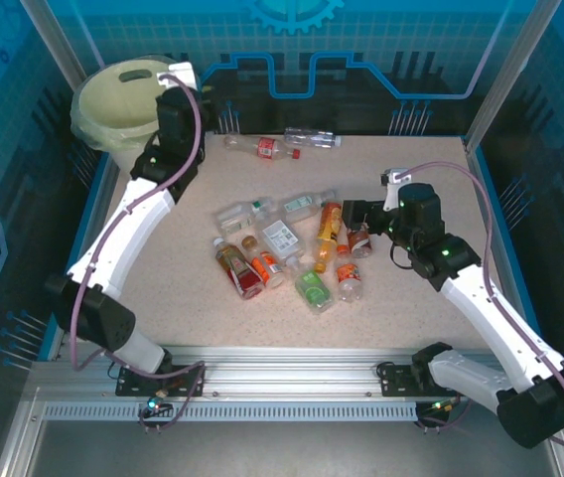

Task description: Put the plastic bottles in the bin

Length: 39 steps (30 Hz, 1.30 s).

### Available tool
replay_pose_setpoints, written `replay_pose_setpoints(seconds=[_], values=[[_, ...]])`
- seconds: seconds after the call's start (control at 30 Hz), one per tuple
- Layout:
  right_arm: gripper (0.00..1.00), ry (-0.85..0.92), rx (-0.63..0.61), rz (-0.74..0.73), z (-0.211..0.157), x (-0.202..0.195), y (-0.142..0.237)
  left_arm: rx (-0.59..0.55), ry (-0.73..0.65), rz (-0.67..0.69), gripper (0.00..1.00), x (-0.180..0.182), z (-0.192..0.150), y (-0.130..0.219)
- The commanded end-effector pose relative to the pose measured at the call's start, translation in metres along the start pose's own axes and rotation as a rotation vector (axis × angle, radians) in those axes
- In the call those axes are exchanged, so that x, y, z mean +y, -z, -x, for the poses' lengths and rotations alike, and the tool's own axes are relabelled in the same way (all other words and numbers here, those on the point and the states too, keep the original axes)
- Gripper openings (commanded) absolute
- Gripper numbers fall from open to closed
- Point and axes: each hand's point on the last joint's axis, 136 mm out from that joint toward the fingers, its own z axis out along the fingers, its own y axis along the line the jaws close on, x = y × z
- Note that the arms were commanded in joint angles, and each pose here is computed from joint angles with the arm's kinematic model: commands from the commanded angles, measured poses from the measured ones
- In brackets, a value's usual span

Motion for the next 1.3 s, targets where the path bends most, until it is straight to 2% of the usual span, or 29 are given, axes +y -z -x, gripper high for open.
replay_pose_setpoints(seconds=[0.0, 0.27, 0.43, 0.57, 0.77, 1.07, 1.27], values=[[1.00, 0.016, -0.060, 0.000, 0.010, -0.003, 0.007, -0.095, -0.078, 0.144, 0.48, 0.029, 0.039, -0.019], [1.00, 0.053, -0.134, 0.044, 0.024, 0.004, 0.020, -0.104, -0.106, 0.270, 0.49, 0.068, 0.060, -0.078], [1.00, 0.043, -0.152, 0.043, 0.025, 0.003, 0.023, -0.053, -0.135, 0.306, 0.49, 0.081, 0.048, -0.118], [1.00, 0.042, -0.153, 0.077, 0.027, 0.009, 0.023, -0.028, -0.093, 0.356, 0.50, 0.109, 0.029, -0.138], [1.00, 0.024, -0.143, 0.078, 0.026, 0.009, 0.023, 0.026, -0.025, 0.418, 0.50, 0.156, 0.000, -0.155], [1.00, -0.015, -0.117, 0.074, 0.019, 0.007, 0.019, 0.078, -0.008, 0.502, 0.52, 0.200, -0.029, -0.166], [1.00, 0.018, -0.114, 0.158, 0.015, 0.021, 0.019, 0.123, 0.004, 0.592, 0.56, 0.229, -0.052, -0.170]])
